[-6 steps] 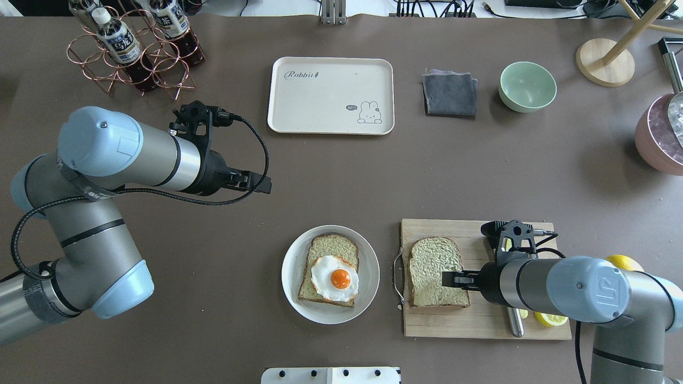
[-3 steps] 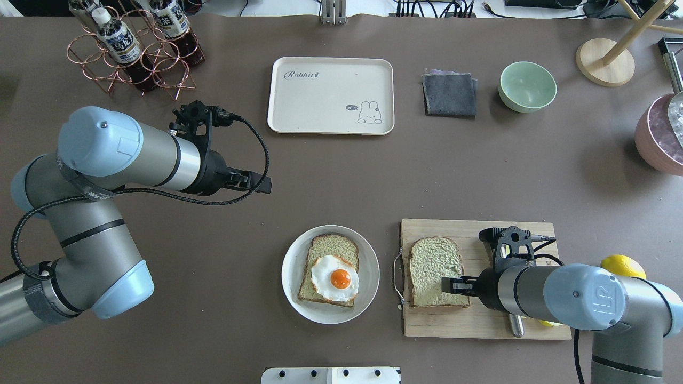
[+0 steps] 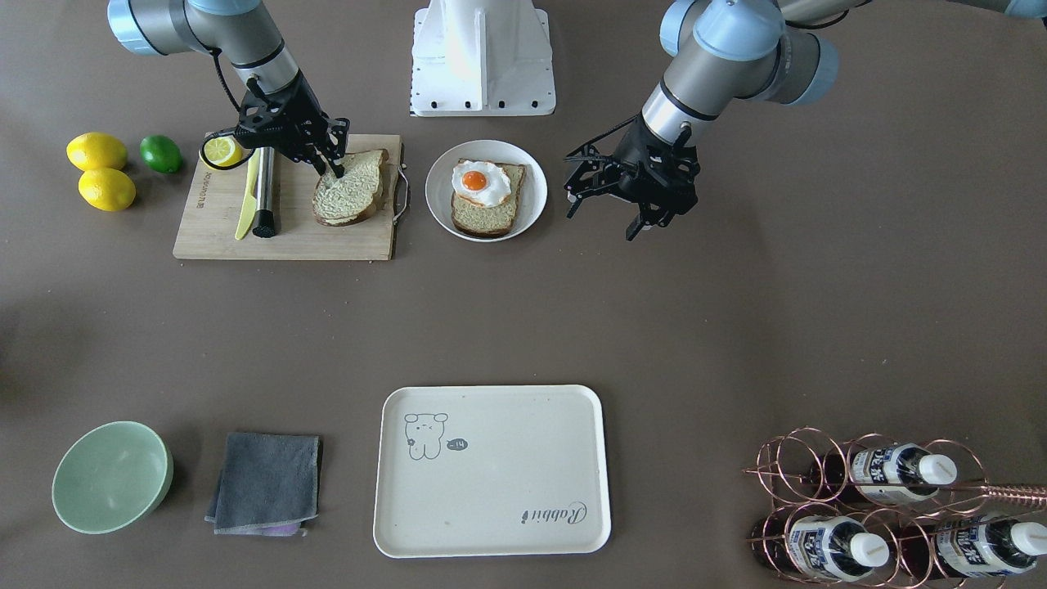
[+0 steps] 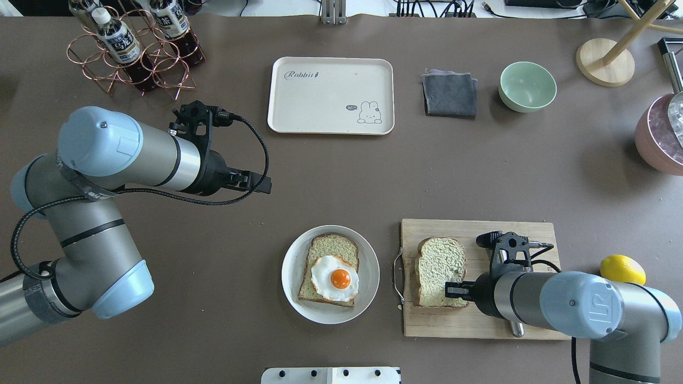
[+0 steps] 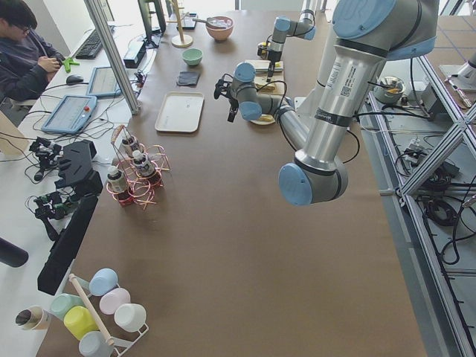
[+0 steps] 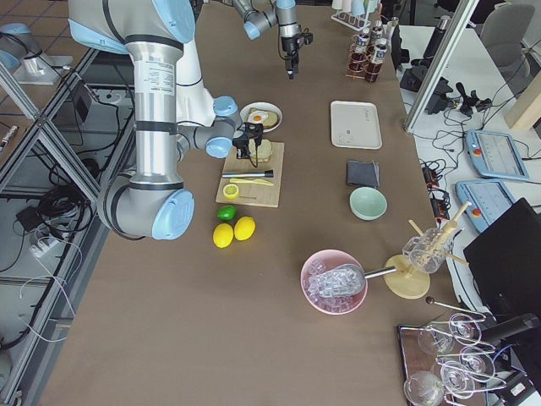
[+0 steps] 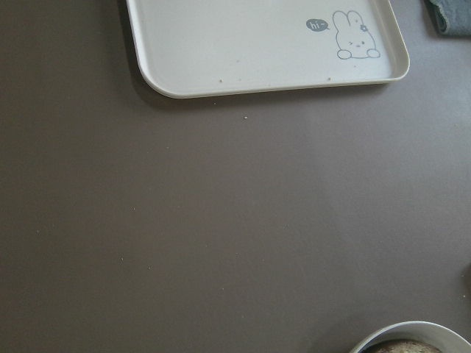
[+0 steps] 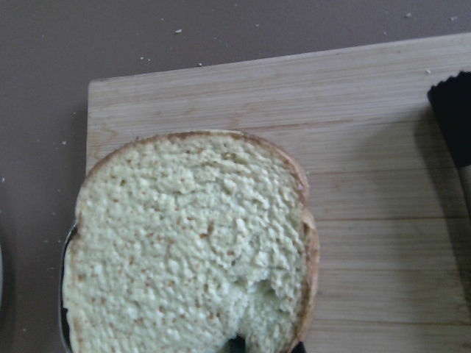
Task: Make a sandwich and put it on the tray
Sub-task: 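Lower the right gripper and grasp the bread slice on the board, then carry the bread slice with the right gripper and lay it on the egg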
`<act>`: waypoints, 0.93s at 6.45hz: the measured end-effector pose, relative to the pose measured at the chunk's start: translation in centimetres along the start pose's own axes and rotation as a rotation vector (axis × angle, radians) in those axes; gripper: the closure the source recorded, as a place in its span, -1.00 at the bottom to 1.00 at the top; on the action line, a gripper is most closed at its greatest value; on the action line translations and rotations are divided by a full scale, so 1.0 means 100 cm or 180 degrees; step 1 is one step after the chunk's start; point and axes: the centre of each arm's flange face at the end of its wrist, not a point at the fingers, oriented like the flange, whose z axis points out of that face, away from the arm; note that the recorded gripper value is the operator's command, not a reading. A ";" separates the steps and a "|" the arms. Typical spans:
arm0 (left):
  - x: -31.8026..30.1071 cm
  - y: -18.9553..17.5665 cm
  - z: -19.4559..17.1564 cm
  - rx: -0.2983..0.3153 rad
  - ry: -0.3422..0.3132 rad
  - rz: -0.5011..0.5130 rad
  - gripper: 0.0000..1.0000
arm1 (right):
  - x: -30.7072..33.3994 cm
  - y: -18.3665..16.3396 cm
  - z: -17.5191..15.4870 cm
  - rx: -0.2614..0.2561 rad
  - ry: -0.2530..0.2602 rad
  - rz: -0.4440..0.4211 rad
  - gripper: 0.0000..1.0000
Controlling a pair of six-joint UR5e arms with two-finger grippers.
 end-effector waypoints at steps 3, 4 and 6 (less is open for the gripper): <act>-0.001 0.000 0.000 -0.0002 -0.0003 -0.0001 -0.99 | -0.015 -0.004 -0.031 0.0017 -0.0106 0.0010 1.00; -0.001 0.000 0.000 -0.0003 -0.0005 -0.0001 -0.99 | -0.026 -0.005 -0.045 0.0012 -0.0136 0.0013 1.00; -0.003 0.001 0.001 -0.0012 -0.0011 0.0013 -0.99 | -0.075 -0.007 -0.058 -0.0014 -0.0121 0.0015 1.00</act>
